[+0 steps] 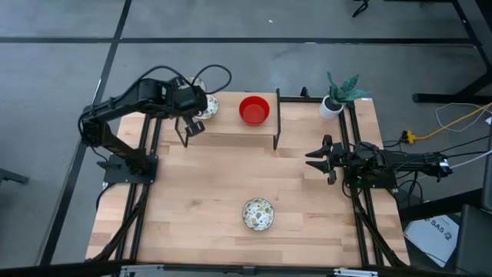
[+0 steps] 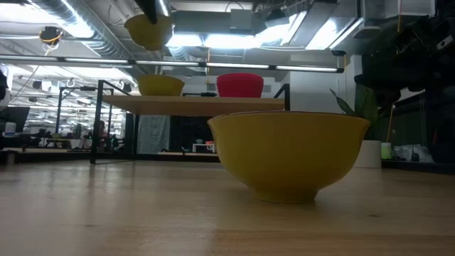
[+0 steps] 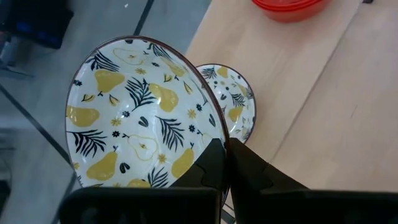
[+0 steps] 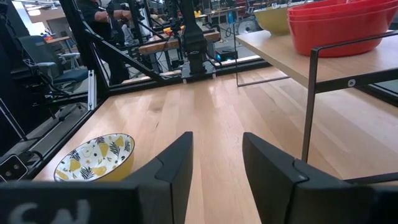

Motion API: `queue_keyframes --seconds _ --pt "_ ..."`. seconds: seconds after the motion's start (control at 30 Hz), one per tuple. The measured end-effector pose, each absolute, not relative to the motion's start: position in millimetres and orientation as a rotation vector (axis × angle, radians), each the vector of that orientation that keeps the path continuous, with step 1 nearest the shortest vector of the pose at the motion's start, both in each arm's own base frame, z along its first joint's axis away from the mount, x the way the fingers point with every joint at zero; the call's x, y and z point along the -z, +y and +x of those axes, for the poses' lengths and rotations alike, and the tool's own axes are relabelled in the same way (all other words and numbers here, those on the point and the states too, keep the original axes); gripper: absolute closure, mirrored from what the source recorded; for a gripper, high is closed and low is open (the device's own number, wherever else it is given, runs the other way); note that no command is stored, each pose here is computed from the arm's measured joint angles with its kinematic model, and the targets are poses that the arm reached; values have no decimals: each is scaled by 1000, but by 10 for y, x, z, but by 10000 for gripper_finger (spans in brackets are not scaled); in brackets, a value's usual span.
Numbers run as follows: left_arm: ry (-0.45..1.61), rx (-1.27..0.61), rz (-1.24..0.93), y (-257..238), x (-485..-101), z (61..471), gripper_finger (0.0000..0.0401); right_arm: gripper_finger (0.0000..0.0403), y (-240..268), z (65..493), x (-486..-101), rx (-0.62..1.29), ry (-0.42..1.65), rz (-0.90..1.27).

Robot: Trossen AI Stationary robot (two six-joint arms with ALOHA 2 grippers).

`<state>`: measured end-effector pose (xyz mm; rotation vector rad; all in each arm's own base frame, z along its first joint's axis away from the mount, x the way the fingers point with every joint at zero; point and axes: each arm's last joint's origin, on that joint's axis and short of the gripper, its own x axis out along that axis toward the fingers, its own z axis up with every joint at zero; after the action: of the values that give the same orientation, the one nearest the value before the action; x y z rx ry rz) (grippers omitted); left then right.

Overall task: Pick & Place Mini bowls
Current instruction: Stack the top white patterned bowl on the white patterned bowl on the shelf

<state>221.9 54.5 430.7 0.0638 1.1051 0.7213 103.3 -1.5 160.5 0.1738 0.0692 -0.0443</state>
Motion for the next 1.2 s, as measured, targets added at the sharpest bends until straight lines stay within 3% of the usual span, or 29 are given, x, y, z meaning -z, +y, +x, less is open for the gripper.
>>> queue_keyframes --seconds 0.57,1.2 --pt "1180 -696 190 705 -4203 2402 398 263 -15 1033 -1605 44 69 174" --pt "1255 -507 275 811 -4117 2516 398 263 -14 1033 -1605 44 69 174"
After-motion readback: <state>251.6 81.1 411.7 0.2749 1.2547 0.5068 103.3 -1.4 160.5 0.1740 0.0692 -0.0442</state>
